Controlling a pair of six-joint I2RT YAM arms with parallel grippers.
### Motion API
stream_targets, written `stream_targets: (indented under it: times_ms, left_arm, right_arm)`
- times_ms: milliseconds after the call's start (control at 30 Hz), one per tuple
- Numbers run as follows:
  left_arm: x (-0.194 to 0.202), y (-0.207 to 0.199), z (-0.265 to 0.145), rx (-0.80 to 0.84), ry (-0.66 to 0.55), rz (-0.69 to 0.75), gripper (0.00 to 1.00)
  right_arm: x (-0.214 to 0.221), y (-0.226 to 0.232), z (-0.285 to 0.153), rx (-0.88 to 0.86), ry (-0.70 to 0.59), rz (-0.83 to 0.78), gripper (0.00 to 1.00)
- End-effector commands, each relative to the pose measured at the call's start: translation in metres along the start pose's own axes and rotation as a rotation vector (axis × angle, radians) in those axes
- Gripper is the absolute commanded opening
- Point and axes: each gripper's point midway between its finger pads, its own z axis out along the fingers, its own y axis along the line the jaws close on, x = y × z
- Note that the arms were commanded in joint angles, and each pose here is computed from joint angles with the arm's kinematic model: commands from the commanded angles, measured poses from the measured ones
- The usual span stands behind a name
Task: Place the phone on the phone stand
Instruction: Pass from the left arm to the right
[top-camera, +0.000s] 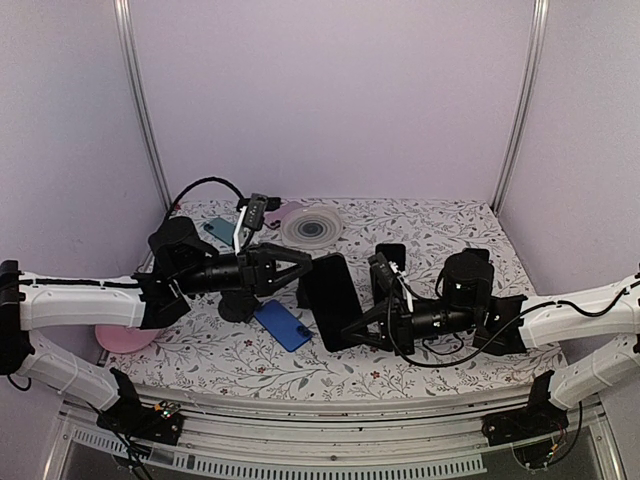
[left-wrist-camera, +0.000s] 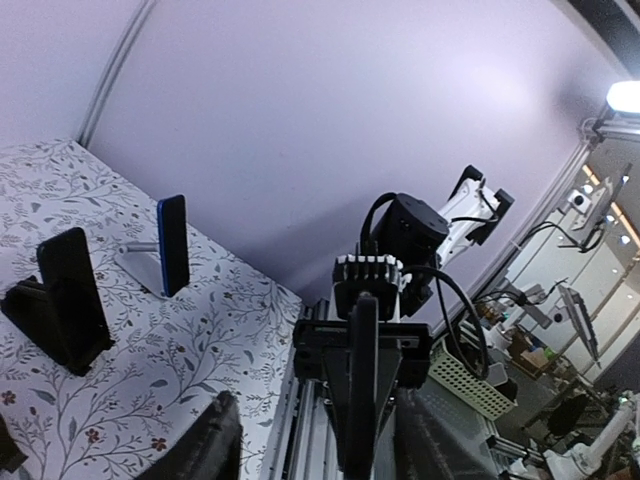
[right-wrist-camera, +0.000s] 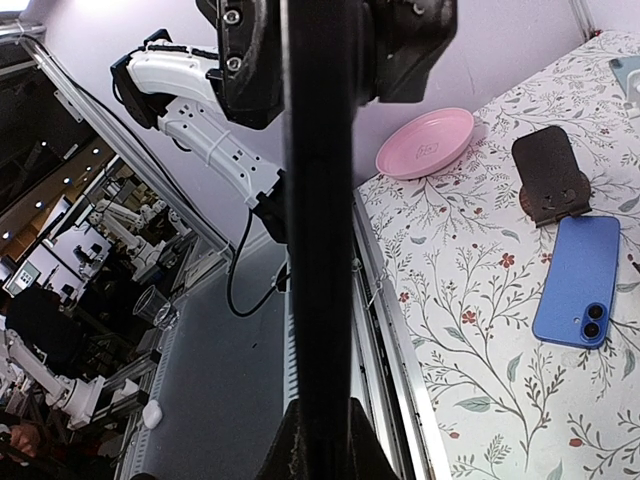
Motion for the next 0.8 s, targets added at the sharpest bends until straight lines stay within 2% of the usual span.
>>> stream_targets:
  times_ms: [0,100,200,567,767]
  left_arm:
    - [-0.008,0.011,-0.006,-0.061,-0.053,0.006,0.68]
    - [-0.008,0.017,-0.008,-0.098,-0.062,-0.005,0.86]
    - [-0.007,0.027,-0.009,-0.153,-0.065,-0.018,0.96]
    - [-0.005,0.067,-0.018,-0.443,-0.073,-0.049,0.97]
    - [-0.005,0.075,-0.017,-0.584,-0.069,-0.046,0.97]
  right_arm:
    - [-0.028,0.01,0.001,-0.005,-0.076,-0.061,0.02]
    - [-0.03,0.006,0.002,0.021,-0.086,-0.063,0.02]
    - [-0.033,0.001,0.004,0.041,-0.093,-0.067,0.02]
    - [-0.04,-0.015,0.007,0.126,-0.112,-0.077,0.02]
    - [-0.042,-0.023,0.007,0.169,-0.123,-0.092,0.02]
